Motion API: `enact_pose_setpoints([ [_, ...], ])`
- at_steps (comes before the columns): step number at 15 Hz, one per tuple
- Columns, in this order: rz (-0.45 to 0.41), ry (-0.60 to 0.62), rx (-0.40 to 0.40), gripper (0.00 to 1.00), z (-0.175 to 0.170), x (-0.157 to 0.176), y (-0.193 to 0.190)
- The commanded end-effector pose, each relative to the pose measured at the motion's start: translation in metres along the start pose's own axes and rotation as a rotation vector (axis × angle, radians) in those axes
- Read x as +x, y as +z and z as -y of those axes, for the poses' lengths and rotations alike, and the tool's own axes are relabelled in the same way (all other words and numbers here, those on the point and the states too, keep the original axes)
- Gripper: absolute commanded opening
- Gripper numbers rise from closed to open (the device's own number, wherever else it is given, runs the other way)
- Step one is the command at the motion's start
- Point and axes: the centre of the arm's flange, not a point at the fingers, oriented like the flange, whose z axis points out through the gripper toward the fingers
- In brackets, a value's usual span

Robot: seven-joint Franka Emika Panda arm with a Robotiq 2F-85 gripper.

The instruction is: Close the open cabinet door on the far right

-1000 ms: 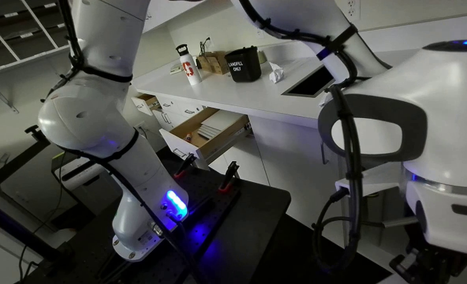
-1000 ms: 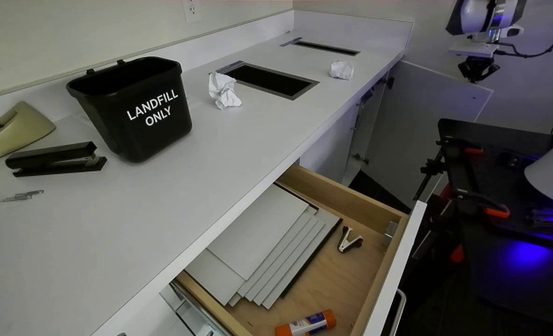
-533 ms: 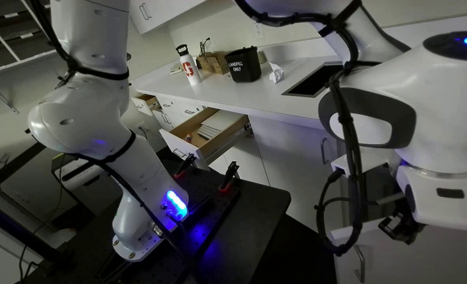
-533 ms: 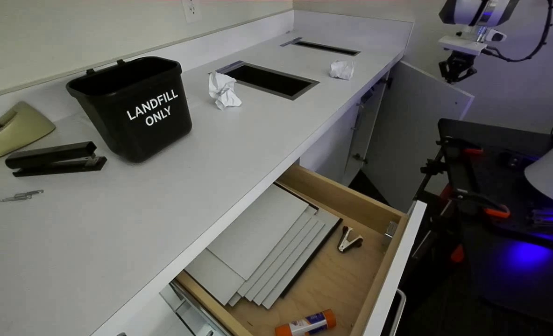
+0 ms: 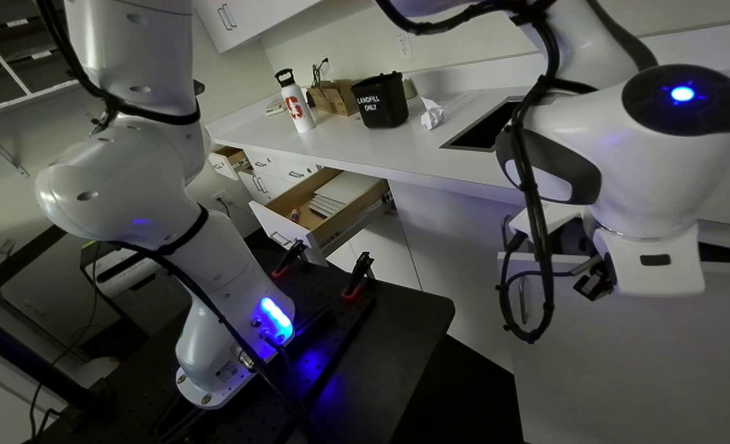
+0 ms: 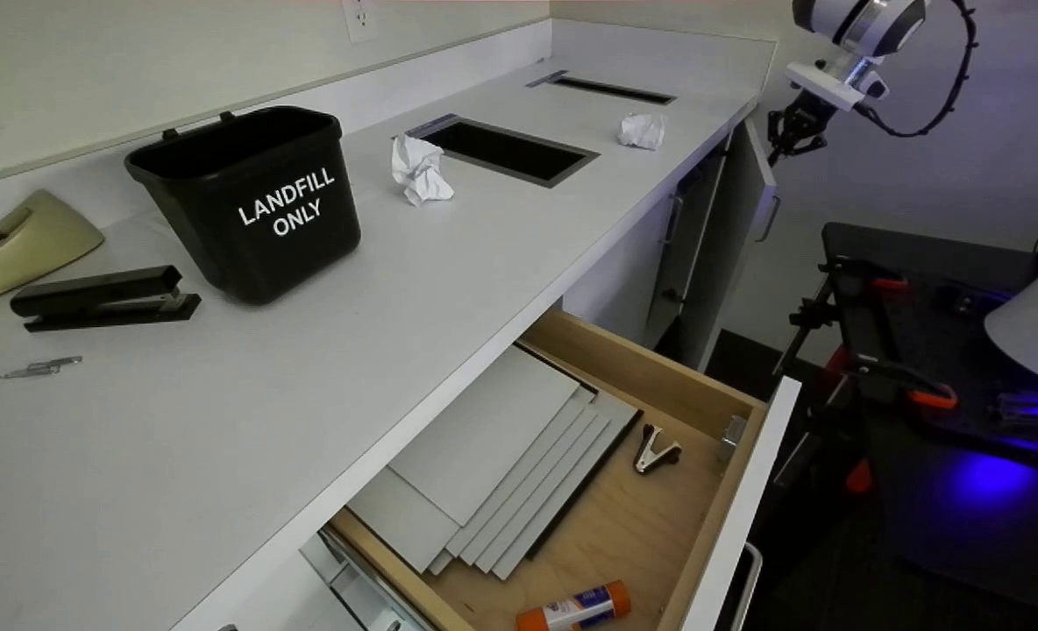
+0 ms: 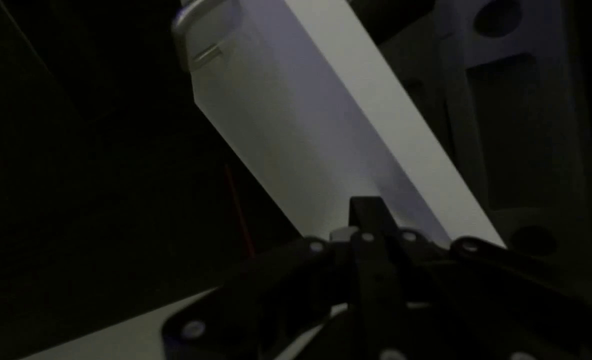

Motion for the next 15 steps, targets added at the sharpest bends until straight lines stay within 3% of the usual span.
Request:
enact_pose_setpoints([
  [1, 0.055, -0.04, 0.113, 0.0, 0.009, -0.017, -0.015],
  [7, 0.031, -0.102, 0.197, 0.0, 0.016, -0.021, -0.029],
  [15, -0.007, -0.118, 0.213, 0.0, 0.011, -0.032, -0.054],
])
